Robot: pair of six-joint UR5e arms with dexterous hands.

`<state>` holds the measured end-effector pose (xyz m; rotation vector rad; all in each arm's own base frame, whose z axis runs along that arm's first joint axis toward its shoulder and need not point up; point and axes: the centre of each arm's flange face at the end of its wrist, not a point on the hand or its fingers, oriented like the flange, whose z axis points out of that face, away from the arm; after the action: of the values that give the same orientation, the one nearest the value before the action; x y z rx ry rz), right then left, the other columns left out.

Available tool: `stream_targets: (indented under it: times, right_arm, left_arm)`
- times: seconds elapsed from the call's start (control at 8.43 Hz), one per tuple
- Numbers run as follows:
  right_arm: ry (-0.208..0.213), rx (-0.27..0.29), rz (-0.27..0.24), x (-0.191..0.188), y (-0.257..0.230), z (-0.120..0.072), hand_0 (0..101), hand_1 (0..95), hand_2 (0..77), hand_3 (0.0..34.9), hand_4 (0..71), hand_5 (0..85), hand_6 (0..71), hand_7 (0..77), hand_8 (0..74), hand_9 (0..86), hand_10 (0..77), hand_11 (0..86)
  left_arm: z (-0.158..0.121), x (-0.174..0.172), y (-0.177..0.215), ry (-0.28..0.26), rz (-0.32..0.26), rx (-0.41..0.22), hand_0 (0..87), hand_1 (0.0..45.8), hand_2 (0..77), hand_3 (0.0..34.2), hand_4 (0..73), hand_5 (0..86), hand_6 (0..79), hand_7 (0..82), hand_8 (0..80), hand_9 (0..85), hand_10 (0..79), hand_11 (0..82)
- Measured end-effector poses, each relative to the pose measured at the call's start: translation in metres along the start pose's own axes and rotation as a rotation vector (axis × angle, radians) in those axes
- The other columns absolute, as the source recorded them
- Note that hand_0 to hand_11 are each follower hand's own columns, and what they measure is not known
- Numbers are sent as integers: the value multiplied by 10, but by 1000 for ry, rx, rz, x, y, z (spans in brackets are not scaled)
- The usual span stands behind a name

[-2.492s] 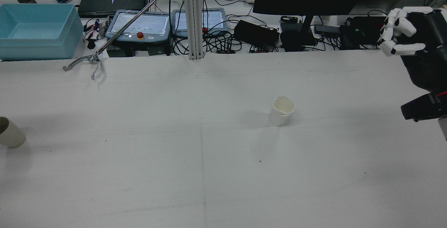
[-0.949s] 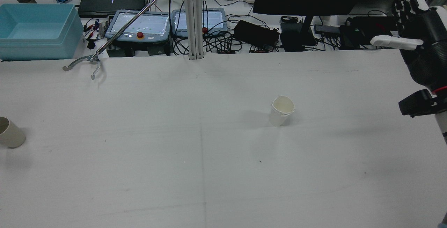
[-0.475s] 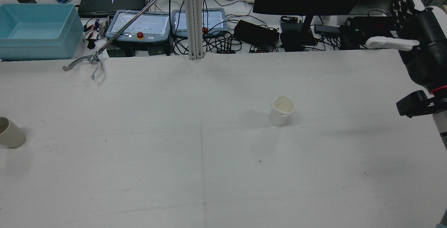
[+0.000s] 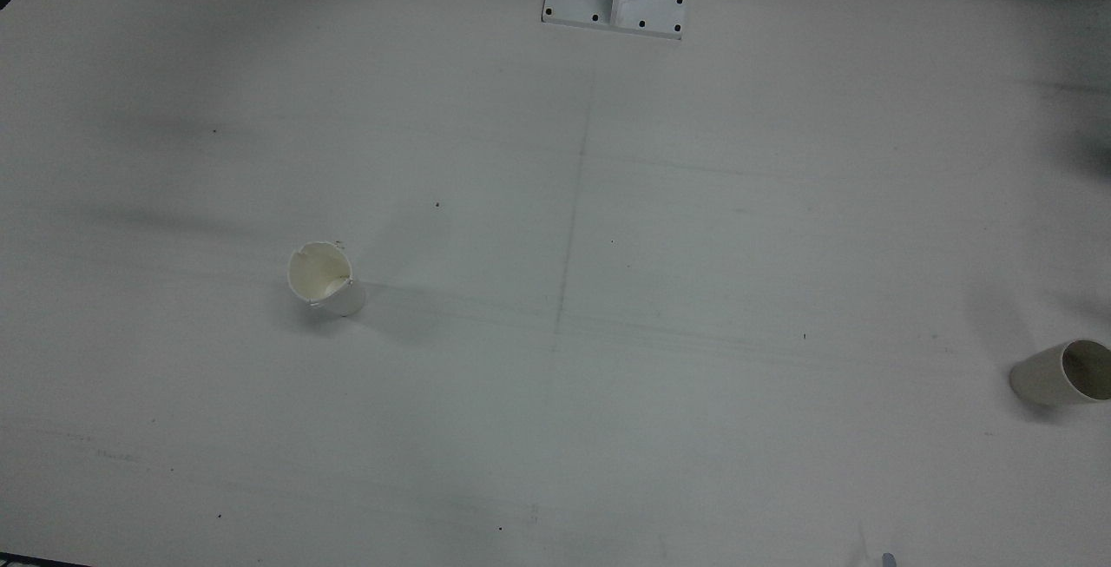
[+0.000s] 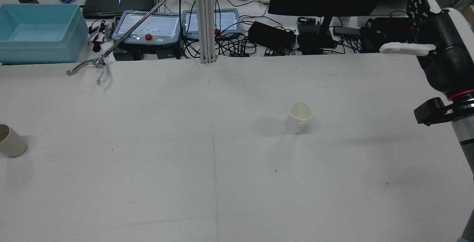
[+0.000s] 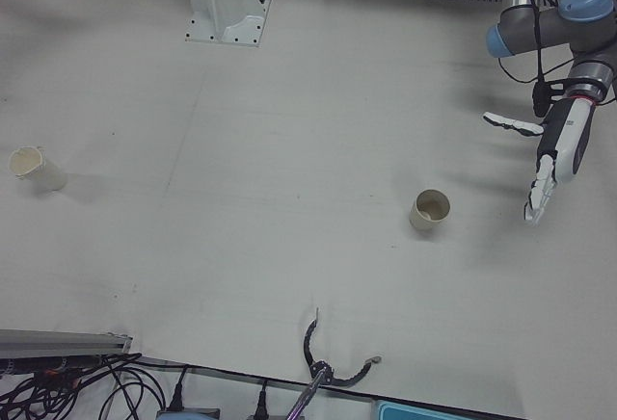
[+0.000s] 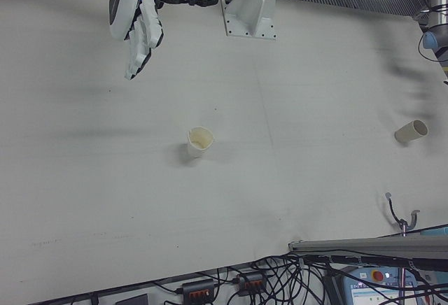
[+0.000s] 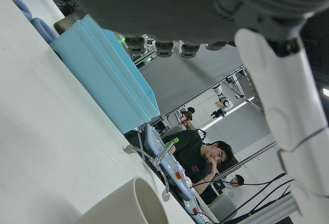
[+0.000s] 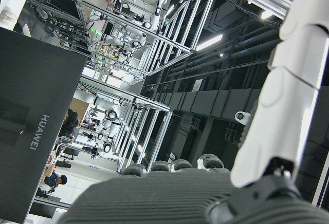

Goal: Pour water
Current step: 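Close the left hand fingers around the cream cup near the table edge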

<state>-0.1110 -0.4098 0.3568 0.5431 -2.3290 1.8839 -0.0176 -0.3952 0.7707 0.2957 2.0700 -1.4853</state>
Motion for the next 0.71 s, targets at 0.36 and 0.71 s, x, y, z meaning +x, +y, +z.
stream_targets:
  times: [0.36,0.71]
  right_arm:
    - [5,-1,-1,2,0,-1,514,153,5,1,0,5,5,16,5,5,0,5]
    - [8,0,-3,3,0,-1,513,153,5,1,27,5,5,16,0,5,0,5]
  left_arm:
    - [56,-72,5,-60,-20,-41,484,125,5,49,11,5,27,27,33,55,22,55]
    - [74,-98,-3,-71,-24,-43,500,142,11,46,11,5,27,27,27,55,11,44]
